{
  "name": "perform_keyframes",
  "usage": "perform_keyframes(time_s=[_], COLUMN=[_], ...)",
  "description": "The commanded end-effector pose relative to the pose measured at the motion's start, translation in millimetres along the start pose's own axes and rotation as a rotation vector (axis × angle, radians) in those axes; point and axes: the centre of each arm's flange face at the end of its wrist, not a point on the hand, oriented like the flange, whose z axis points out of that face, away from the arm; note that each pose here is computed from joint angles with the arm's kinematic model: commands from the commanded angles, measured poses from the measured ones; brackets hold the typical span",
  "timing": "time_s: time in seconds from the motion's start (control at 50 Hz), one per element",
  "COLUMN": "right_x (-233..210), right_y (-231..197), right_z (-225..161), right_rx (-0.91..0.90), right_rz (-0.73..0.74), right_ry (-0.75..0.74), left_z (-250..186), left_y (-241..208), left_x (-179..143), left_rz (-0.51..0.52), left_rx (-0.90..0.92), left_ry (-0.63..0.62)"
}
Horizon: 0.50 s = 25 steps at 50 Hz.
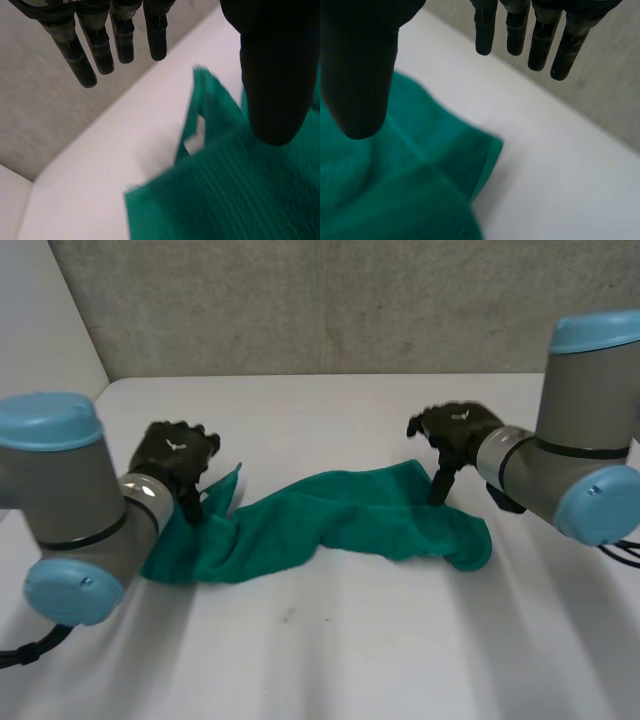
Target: Fold the towel.
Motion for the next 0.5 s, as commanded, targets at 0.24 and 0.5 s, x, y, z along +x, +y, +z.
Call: perform_keyframes(time_s=[0.24,0.5], right_x=[4,38], right_y=[53,-14], right_z=[23,33], right_rx=[-0.275,0.01], right_rz=[0.022,-0.088], right_ry=[-0.052,0.135], left_z=[17,48], left_y=[46,-58], left_x=[16,-34], left_rz=[0.197,0.163], left_rx=[-0.223,0.295], left_ry=[0.115,-0.215])
